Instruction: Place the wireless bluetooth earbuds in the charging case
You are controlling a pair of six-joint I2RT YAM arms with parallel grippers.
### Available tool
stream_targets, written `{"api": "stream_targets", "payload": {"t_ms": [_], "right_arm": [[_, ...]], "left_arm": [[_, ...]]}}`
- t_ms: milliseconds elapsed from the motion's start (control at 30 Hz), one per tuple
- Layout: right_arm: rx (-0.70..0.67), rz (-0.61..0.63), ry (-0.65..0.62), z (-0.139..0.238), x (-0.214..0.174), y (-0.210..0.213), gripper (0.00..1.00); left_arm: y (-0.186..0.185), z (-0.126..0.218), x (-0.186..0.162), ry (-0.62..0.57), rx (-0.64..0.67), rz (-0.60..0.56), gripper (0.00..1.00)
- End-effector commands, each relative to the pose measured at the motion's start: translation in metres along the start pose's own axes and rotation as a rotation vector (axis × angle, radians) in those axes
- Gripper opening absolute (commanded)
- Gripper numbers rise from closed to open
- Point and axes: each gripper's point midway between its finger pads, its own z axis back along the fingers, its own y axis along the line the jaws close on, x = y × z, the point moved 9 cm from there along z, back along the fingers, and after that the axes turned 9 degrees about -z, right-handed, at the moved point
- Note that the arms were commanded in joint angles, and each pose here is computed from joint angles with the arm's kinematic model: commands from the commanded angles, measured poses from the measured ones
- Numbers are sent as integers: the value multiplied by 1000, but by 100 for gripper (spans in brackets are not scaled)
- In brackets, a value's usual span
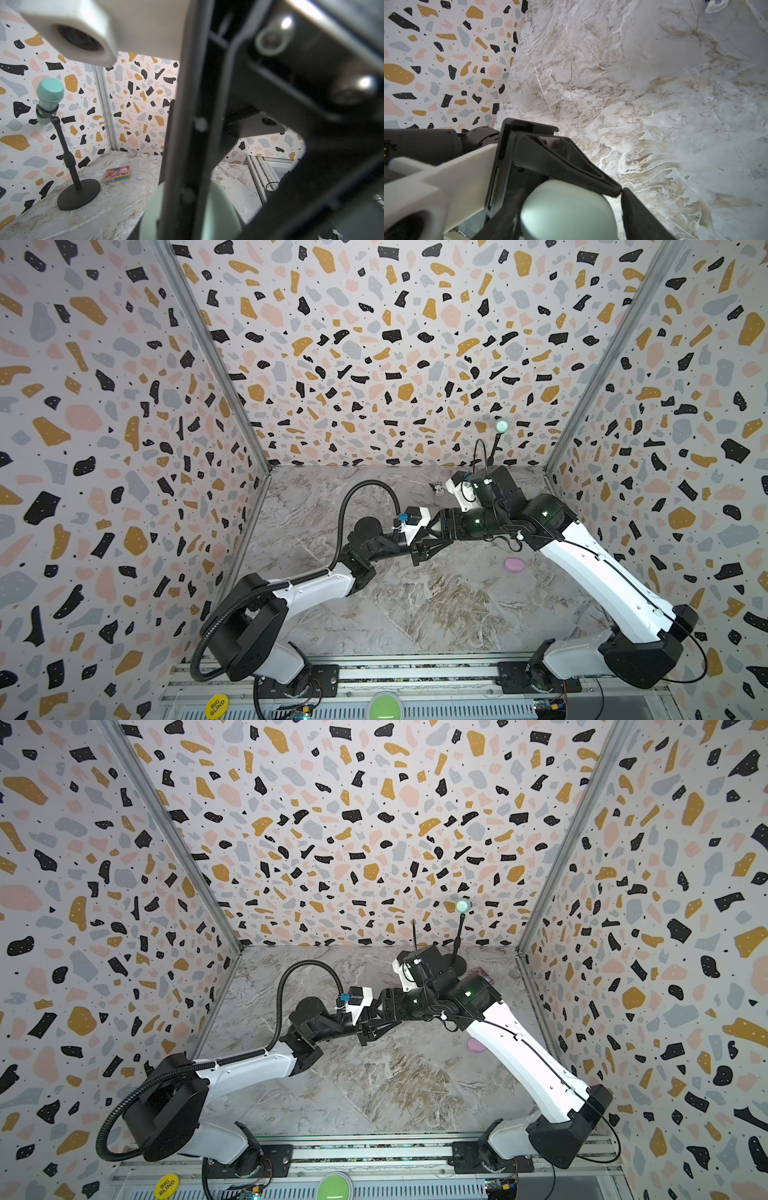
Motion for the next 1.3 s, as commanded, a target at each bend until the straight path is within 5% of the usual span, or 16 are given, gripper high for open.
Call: {"api": "stream_targets", "payload": {"t_ms": [0, 300, 400, 533, 633, 967, 1267], "right_arm": [[8, 1, -10, 2, -1, 1, 67], [25, -5, -13, 2, -4, 1, 52], [24, -6, -28, 5, -4, 1, 49], [12, -7, -50, 9, -3, -1, 48], [-7, -17, -66, 11, -3, -9, 47], [-193, -113, -110, -7, -20, -97, 47], [-372, -212, -160, -56, -53, -194, 47]], "left_arm": [[-2, 1, 19, -77, -5, -68, 6], [-1, 0, 18, -71, -1, -58, 8], [0, -1, 16, -65, 2, -54, 17], [0, 1, 12, -43, 33, -39, 58], [-3, 7, 7, -22, 59, -20, 100], [-4, 40, -30, 265, 337, 101, 100], [-7, 76, -44, 341, 567, 130, 100]]}}
